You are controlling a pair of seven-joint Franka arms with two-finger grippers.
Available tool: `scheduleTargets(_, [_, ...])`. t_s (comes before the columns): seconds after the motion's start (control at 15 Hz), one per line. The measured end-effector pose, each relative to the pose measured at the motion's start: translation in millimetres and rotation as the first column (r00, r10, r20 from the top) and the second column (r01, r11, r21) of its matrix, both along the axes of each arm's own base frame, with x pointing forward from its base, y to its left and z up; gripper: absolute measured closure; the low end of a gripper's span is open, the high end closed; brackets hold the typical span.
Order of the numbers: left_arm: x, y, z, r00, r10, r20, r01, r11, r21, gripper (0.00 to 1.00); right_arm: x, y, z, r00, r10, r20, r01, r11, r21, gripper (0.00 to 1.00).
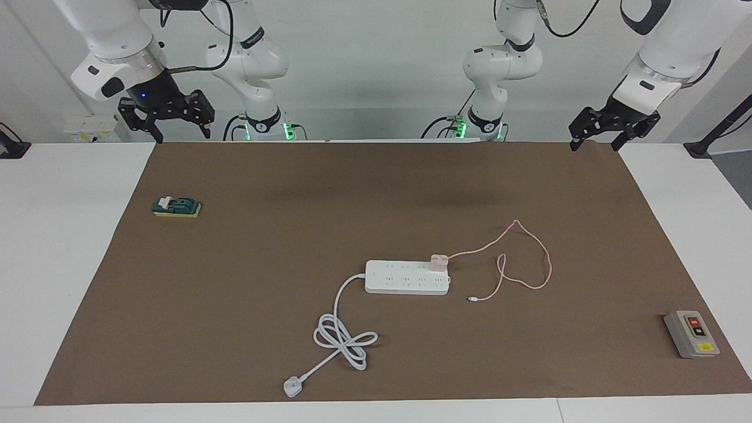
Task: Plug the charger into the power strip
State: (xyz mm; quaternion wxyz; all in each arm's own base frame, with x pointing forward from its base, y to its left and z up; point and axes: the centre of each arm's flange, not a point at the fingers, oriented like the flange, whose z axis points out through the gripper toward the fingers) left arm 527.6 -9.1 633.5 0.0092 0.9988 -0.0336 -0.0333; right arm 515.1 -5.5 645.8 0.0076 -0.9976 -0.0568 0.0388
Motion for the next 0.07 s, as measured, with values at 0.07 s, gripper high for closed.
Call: scheduleTargets(0.07, [0.0,0.5,0.0,1.000,0.001,0.000,-0.001,1.000,0.000,0.00,0.0,0.0,0.0,1.000,0.000,0.000,0.000,1.000,0.000,0.00])
